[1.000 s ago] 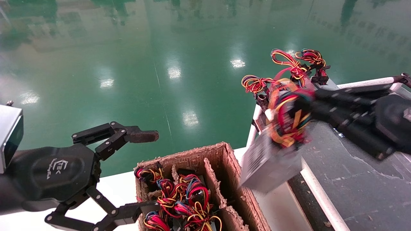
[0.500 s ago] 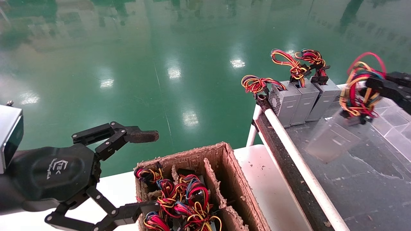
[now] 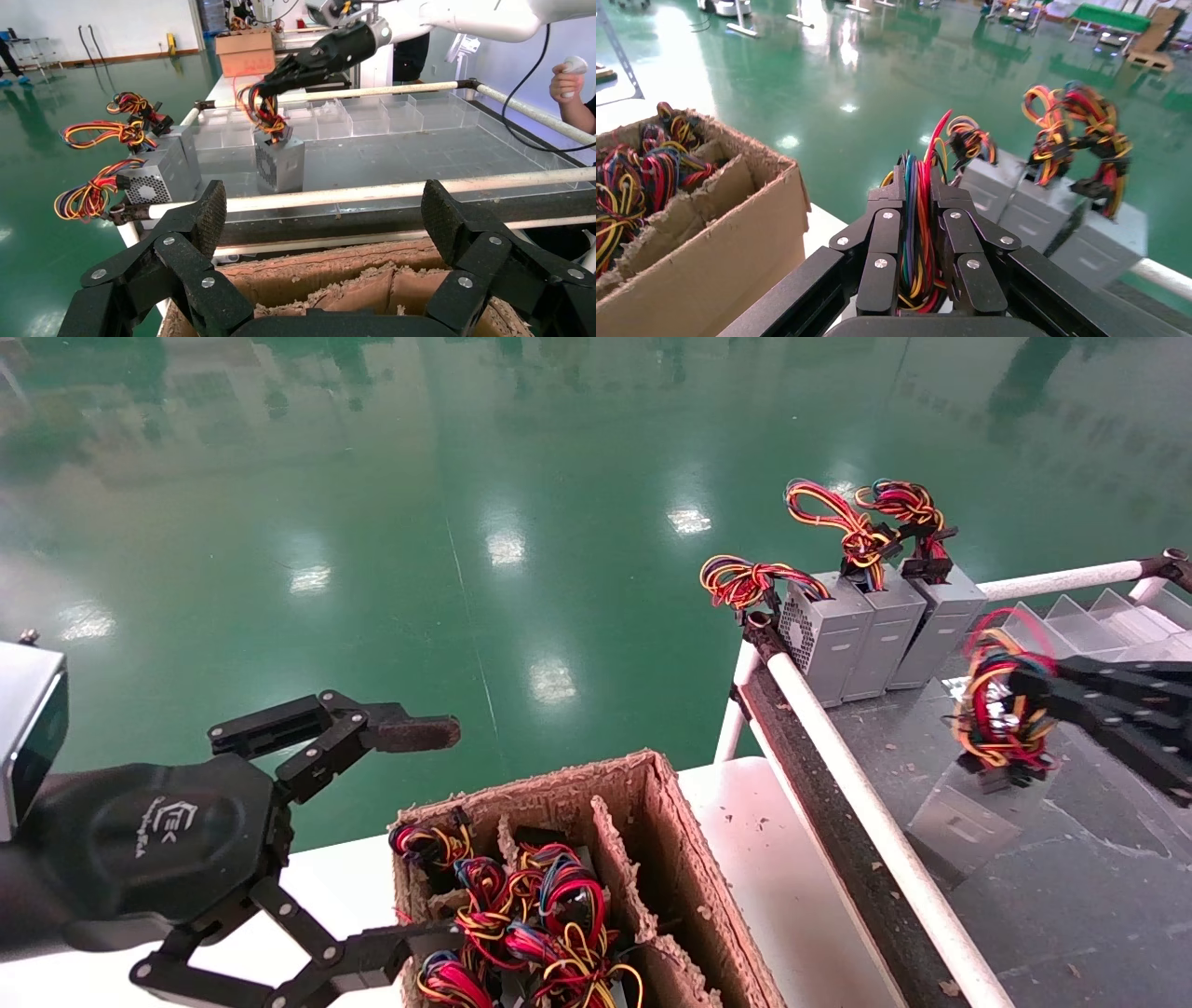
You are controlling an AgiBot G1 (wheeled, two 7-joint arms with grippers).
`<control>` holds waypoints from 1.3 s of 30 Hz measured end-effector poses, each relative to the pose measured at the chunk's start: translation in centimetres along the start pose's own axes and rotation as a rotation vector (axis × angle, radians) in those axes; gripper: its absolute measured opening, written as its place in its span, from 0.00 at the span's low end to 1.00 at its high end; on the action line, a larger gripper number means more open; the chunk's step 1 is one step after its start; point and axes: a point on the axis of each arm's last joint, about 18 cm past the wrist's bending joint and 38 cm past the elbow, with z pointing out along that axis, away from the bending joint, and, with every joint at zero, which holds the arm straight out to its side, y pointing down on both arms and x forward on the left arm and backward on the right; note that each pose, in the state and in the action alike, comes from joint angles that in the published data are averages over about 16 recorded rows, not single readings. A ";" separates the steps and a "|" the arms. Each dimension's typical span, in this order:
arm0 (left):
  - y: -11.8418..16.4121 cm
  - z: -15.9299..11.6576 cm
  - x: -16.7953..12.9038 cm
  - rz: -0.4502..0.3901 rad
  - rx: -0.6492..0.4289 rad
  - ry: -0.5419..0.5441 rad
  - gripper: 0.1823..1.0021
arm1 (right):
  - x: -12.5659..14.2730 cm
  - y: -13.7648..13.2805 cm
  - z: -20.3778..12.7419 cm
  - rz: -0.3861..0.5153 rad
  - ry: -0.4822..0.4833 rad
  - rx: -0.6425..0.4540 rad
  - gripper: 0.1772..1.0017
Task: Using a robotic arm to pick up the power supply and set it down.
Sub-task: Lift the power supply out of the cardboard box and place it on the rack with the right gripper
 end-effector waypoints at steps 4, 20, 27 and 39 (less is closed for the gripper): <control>0.0 0.0 0.0 0.000 0.000 0.000 1.00 | 0.1 0.5 1.8 0.011 -0.008 -0.004 0.08; 0.0 0.0 0.0 0.000 0.000 0.000 1.00 | 1.5 0.1 8.8 0.044 -0.007 0.021 0.08; 0.0 0.0 0.0 0.000 0.000 0.000 1.00 | 2.6 -0.5 11.0 0.055 0.026 0.031 0.08; 0.0 0.0 0.0 0.000 0.000 0.000 1.00 | 3.8 -0.8 13.7 0.057 0.078 0.017 0.08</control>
